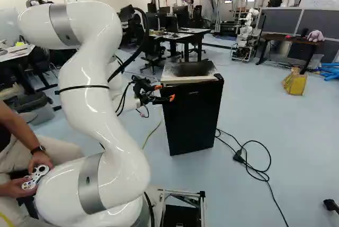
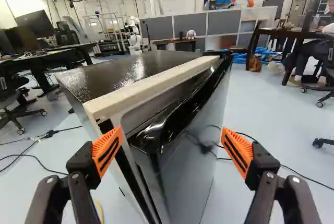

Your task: Grab a drink from the fridge

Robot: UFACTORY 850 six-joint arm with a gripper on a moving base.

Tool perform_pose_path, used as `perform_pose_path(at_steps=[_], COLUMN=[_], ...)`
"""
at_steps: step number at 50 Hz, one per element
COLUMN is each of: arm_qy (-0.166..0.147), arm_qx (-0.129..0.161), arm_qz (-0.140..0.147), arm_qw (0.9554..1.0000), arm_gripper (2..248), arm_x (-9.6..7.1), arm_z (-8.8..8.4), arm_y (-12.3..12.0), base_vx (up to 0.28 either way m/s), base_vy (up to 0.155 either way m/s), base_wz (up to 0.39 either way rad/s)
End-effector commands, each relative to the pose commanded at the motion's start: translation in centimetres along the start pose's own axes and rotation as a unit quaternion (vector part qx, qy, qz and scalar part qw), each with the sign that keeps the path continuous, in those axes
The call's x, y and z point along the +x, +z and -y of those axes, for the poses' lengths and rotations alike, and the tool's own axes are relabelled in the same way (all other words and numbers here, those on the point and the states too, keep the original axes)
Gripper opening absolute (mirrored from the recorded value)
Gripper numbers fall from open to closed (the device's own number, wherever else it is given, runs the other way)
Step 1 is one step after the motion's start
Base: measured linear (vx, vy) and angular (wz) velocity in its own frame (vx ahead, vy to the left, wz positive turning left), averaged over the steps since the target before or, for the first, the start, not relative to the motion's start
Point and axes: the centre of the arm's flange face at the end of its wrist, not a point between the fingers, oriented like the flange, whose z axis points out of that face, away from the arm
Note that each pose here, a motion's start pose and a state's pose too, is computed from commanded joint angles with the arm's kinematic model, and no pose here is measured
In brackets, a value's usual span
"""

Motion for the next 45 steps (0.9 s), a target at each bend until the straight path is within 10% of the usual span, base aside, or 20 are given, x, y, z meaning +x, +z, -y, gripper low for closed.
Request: perform_pose_path(at_steps=[45], arm_qy=[-0.049], arm_qx=[0.018], arm_qz=[0.021], arm_qw=[0.9984], arm_gripper=[247], arm_x=[0.5], arm_z=[-6.4], arm_y=[-5.3], base_vx=[0.000], base_vy=[0.000], base_wz=[0.000])
